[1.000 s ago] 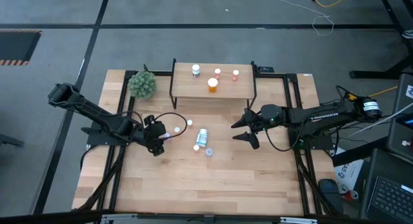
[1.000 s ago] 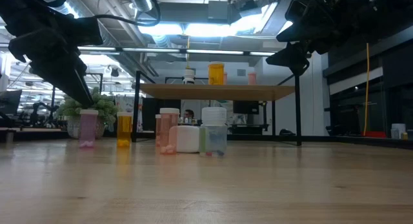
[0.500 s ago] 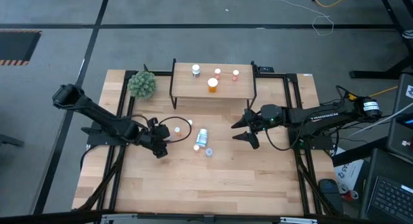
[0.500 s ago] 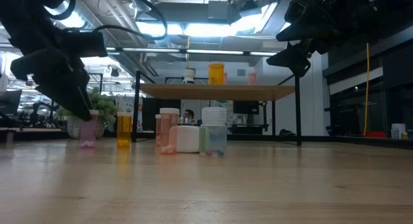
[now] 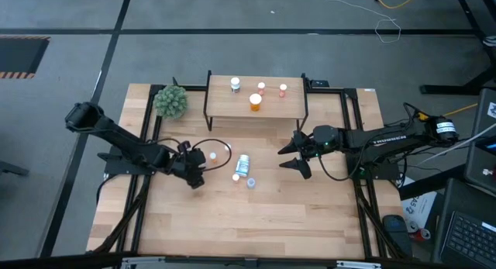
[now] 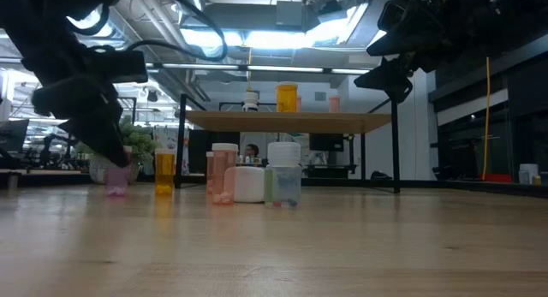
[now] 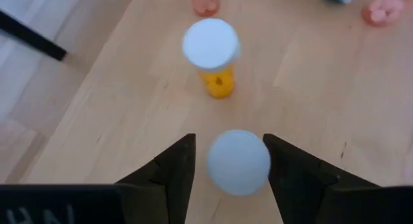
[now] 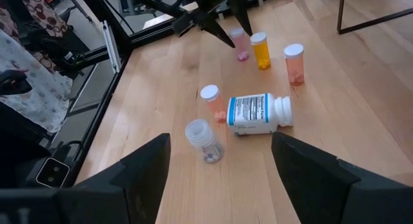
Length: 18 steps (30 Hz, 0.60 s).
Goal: Pick and place medicine bottles onto shelf by color
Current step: Put the purple pill bottle on the shelf
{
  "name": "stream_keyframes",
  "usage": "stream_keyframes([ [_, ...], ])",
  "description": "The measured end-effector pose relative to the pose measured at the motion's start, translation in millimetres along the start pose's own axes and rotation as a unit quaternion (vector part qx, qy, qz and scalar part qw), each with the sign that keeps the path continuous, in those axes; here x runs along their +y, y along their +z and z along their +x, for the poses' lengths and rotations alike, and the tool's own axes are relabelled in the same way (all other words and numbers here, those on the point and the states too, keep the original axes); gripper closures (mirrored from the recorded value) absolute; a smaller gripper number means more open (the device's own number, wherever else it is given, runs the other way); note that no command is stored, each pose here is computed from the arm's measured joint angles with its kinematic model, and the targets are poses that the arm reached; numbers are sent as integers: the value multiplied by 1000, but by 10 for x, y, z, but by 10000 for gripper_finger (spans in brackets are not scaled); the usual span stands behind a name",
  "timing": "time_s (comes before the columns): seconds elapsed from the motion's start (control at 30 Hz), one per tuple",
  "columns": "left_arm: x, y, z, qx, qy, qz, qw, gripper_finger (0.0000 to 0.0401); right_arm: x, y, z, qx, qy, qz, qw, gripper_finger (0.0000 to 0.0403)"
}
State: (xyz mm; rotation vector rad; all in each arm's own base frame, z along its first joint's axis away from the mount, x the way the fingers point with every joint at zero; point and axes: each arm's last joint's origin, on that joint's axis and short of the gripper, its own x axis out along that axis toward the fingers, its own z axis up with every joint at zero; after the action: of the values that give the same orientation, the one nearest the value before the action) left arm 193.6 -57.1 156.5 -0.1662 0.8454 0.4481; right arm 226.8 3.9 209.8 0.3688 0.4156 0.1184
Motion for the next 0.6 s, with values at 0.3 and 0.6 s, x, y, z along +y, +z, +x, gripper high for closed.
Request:
stream_keyframes([
  [0.3,23,15,18,9,-4,-32,999,254,-2,-5,0,2,-1,-2,1000,130],
  [0.6,-21,167,-82,-13,-25,-46,999,282,-10,-27,0,13,-5,1,1000,130],
])
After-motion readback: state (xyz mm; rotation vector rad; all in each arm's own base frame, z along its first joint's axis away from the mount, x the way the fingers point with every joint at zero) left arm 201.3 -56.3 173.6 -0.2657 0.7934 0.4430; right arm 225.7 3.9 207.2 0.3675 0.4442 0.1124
